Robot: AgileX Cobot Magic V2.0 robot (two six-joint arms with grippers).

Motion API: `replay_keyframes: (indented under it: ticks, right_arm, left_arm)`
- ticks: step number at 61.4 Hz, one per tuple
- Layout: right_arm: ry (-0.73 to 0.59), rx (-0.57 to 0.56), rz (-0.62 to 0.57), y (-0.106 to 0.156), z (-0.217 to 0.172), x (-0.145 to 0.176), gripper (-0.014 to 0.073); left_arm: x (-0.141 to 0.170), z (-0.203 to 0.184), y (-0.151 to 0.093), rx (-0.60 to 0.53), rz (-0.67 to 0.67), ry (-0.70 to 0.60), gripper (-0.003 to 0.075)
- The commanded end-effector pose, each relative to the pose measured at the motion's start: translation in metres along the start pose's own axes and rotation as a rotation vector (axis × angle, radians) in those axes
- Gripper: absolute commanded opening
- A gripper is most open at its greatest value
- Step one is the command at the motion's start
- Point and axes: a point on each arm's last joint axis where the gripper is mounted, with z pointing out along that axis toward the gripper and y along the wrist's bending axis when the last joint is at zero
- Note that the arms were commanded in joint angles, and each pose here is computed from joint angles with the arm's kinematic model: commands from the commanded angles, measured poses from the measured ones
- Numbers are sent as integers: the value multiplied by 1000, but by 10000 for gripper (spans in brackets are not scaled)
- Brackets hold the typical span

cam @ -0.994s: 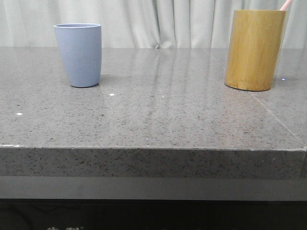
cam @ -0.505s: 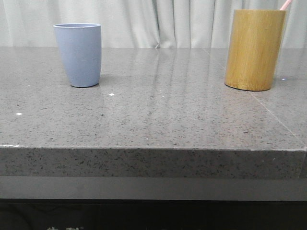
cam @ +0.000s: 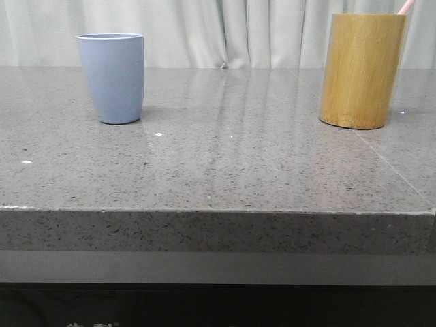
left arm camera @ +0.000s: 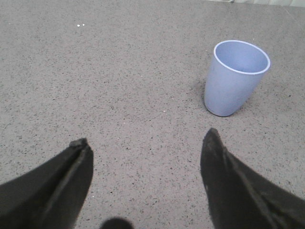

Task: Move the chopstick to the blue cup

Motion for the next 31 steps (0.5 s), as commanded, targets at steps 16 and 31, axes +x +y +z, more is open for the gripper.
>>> replay_keyframes:
  ticks: [16,31]
  right_arm:
    - [-88,13,-5,-1,-5,-14,529]
    - [-88,13,-5,-1,-5,-14,529]
  left_arm:
    - [-59,30,-29,170,92,-52,512]
    - [-91,79,-53,204,214,50,512]
